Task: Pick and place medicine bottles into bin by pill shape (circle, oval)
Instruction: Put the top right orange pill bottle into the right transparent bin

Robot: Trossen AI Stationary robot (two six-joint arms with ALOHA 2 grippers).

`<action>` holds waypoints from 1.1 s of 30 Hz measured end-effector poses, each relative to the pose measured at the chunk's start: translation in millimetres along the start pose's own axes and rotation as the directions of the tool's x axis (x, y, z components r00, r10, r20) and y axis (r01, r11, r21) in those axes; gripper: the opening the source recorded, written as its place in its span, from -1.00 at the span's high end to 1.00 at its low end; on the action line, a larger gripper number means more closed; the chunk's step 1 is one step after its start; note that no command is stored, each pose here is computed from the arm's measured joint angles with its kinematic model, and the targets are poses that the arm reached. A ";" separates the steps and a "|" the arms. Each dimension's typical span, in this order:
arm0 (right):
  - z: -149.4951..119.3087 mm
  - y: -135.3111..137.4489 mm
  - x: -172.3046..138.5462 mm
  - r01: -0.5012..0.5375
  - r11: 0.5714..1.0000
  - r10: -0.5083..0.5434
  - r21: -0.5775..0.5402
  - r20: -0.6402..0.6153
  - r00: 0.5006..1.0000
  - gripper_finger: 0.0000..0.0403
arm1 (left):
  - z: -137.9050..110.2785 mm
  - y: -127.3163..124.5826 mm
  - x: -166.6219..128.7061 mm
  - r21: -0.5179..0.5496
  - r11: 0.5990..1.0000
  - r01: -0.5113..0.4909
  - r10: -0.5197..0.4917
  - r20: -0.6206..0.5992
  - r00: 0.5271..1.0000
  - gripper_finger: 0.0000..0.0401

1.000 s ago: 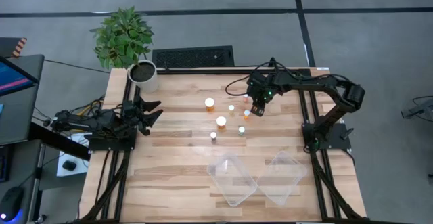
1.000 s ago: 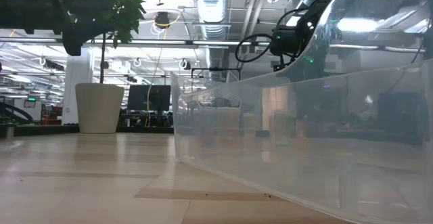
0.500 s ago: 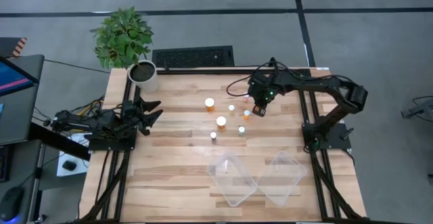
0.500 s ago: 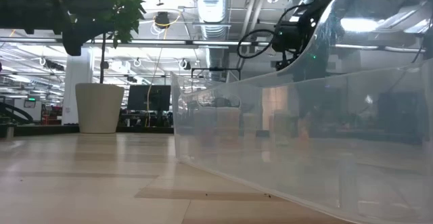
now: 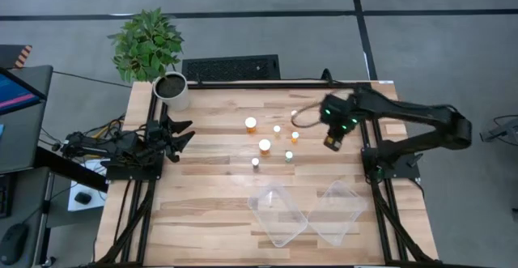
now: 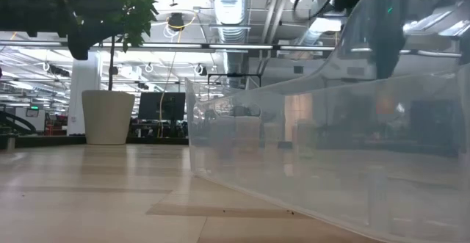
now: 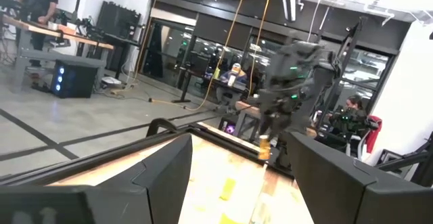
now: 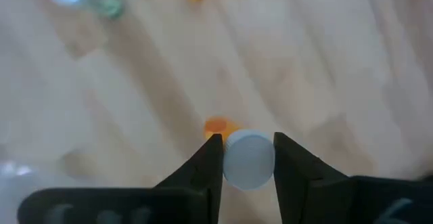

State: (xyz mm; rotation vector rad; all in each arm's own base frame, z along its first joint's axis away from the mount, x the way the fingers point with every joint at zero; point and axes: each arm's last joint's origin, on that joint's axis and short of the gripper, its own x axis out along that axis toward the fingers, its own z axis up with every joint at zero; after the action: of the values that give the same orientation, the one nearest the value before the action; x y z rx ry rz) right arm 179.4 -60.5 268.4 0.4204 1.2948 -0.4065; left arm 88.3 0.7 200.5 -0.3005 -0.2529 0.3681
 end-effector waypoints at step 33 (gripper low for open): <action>-141.5 167.3 11.4 0.025 0.997 -0.018 0.068 -0.107 0.994 0.47 | 1.2 0.6 0.0 -0.013 1.000 -0.027 0.027 0.015 1.000 -0.17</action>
State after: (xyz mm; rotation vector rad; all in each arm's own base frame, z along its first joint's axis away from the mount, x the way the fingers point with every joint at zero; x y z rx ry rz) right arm 150.3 154.9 238.2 0.4926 1.3923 -0.4530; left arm 87.8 1.6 201.4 -0.3142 -0.2664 0.3958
